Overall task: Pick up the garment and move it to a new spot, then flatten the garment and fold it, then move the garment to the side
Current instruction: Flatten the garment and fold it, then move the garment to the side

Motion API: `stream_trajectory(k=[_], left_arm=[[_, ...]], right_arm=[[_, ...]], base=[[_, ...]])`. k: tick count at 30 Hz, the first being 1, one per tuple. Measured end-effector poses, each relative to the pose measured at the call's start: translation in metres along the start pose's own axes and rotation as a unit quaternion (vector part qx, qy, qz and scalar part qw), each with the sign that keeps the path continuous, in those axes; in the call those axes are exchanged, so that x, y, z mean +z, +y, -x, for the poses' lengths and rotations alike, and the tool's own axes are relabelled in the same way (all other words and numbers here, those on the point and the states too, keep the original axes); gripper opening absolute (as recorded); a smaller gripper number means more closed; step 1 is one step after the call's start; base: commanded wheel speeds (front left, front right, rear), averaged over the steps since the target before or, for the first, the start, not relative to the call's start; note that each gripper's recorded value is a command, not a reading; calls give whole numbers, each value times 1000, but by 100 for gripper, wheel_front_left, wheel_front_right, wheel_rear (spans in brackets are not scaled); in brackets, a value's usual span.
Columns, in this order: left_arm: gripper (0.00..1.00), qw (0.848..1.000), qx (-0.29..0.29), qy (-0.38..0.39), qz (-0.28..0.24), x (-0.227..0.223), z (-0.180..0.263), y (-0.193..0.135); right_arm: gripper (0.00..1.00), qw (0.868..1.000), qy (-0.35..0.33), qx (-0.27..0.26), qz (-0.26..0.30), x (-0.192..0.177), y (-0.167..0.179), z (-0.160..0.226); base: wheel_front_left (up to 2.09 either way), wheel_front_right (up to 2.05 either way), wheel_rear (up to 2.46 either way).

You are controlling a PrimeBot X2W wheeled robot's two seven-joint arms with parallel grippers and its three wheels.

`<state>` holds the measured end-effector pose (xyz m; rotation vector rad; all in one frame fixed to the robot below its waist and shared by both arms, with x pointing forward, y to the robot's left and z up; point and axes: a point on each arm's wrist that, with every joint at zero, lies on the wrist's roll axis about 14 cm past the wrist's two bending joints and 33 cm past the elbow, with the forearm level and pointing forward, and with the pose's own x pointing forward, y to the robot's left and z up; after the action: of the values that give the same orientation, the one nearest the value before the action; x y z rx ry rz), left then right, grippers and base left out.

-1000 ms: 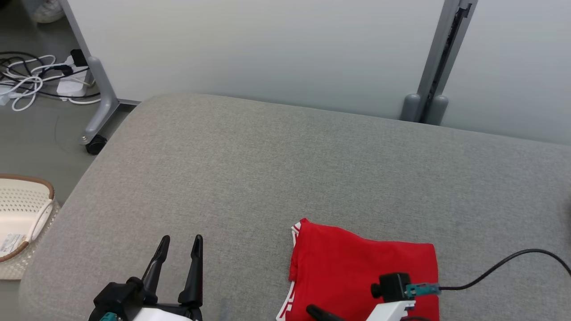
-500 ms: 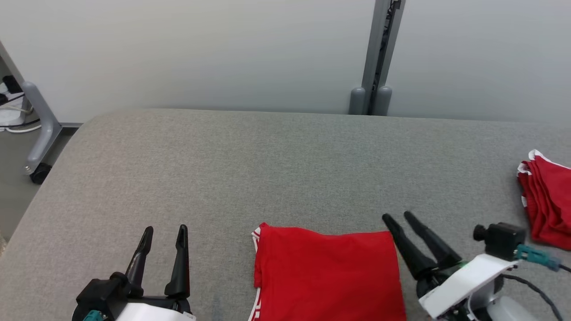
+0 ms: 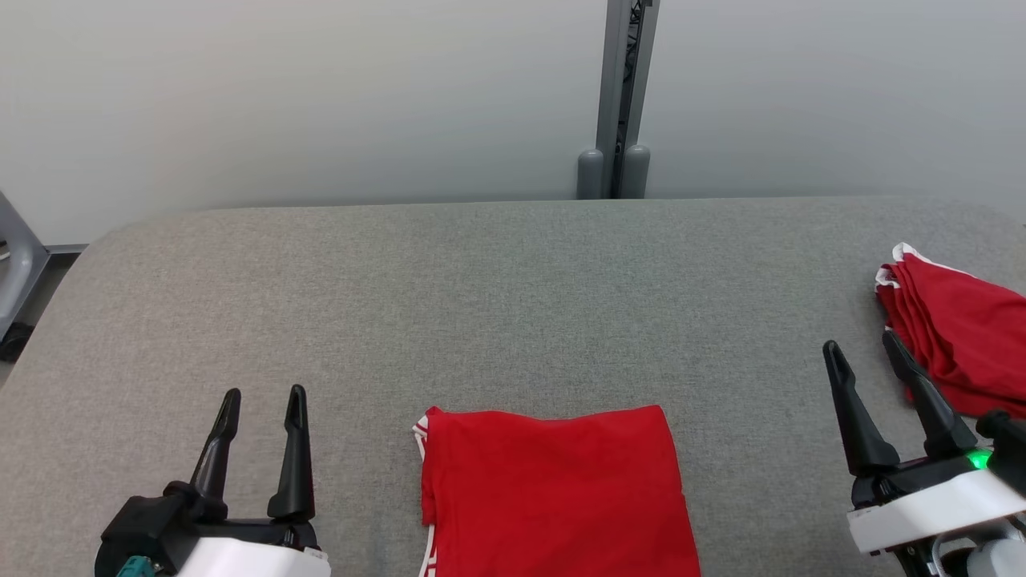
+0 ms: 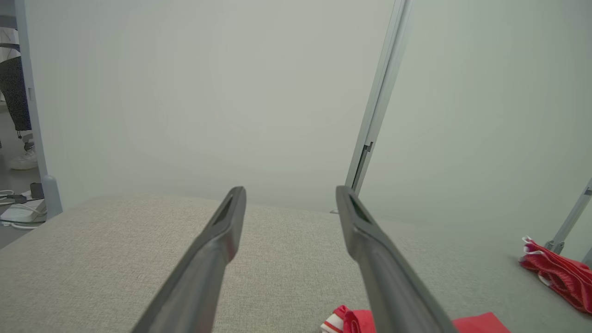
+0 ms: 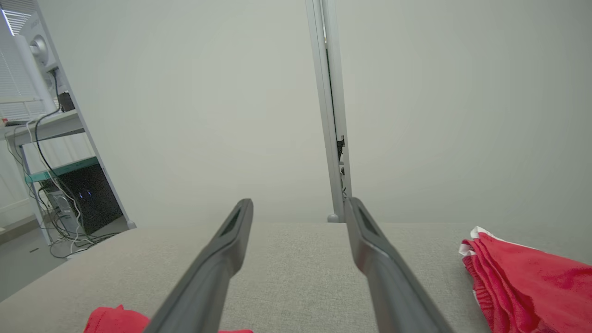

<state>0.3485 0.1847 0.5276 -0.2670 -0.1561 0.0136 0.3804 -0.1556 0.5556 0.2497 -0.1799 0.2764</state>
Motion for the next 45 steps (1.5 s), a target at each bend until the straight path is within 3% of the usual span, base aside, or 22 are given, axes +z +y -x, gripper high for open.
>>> stream_trajectory(k=[8,19,45], left_arm=[[100,1000,-8,6,-13,-4,0,-5],[100,999,-12,9,-30,-5,3,-5],[100,1000,0,14,-27,-7,9,1]], right_arm=[[100,997,11,-57,53,-12,-25,12],[100,996,24,-46,72,-21,-12,15],[100,997,37,-40,55,-33,-5,11]], base=[[0,0,0],[0,0,0],[0,0,0]])
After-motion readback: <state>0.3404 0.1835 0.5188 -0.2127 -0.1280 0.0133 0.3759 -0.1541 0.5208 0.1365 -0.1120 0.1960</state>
